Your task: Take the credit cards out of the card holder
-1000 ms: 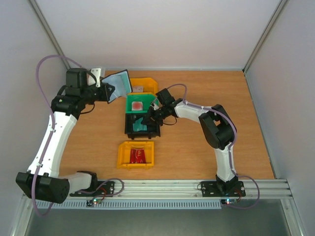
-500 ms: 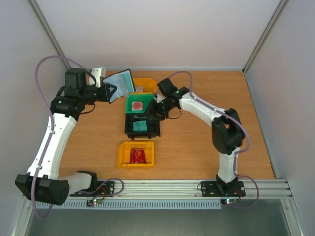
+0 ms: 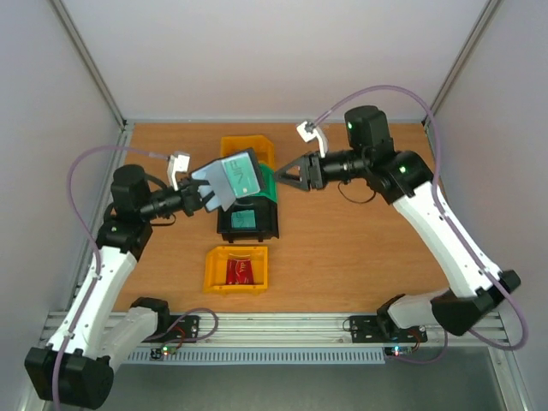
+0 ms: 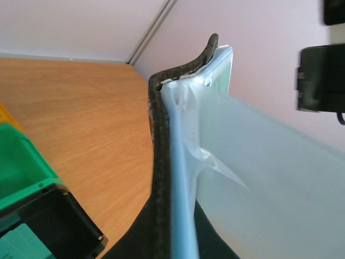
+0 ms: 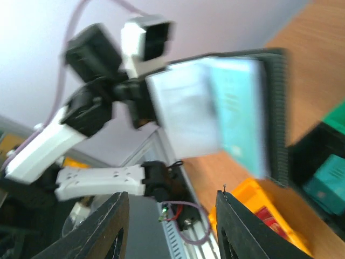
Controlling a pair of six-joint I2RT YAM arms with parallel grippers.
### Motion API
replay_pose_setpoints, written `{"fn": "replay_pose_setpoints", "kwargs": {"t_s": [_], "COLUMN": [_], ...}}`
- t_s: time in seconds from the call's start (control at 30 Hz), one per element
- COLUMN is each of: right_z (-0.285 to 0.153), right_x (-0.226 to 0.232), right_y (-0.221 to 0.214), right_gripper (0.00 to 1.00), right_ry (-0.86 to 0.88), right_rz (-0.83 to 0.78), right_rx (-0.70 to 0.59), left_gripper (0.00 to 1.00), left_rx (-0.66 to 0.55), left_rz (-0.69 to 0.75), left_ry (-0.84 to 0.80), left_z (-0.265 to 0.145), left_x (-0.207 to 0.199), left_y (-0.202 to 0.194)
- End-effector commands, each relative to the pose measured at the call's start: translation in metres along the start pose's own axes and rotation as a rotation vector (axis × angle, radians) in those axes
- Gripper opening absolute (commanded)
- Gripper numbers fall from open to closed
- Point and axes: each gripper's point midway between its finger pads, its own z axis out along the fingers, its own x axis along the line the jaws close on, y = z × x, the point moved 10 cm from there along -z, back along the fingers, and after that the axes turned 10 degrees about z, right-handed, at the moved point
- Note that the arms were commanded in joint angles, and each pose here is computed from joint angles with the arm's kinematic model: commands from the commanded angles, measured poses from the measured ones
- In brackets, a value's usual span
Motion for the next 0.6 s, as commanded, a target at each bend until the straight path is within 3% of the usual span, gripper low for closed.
{"fn": "replay_pose_setpoints", "kwargs": {"t_s": [0.0, 0.17, 0.3, 0.33, 0.37, 0.43, 0.57], "right_z": [-0.001, 0.025, 0.048, 0.050, 0.052, 0.054, 0.068], "right_x": [0.039, 0.055, 0.052, 0.052, 0.051, 0.053, 0.067], "right_y": [-0.035, -0.060, -0.077, -0.080, -0.082, -0.085, -0.096], "right_gripper": [0.44, 0.43, 0.45, 0.49, 0.61, 0.95, 0.96], "right_ry": [0.142, -0.014, -0.198, -0.229, -0.246, -0.235, -0.034], "right_rz": [-0.183, -0.191, -0.155, -0.148, -0.139, -0.138, -0.205], "right_rx": [0.054, -0.096, -0.134, -0.137, -0.128, -0.094, 0.074], "left_gripper": [0.00, 0.00, 0.00, 0.00, 0.00, 0.00, 0.00], "left_rx": [-0.097, -0.093, -0.118, -0.119, -0.117, -0.106, -0.095], "left_rz": [0.091, 0.108, 0.168, 0.176, 0.184, 0.188, 0.184], "left_ry": [-0.108, -0.101, -0.138, -0.152, -0.167, -0.193, -0.233], "left_z": [-0.011, -0.027, -0.048, -0.052, -0.056, -0.063, -0.071], "left_x": [-0.019, -0.035, -0.061, -0.067, -0.073, -0.083, -0.095], "left_y": [-0.005, -0.036, -0.045, -0.046, -0.048, -0.050, -0.052]}}
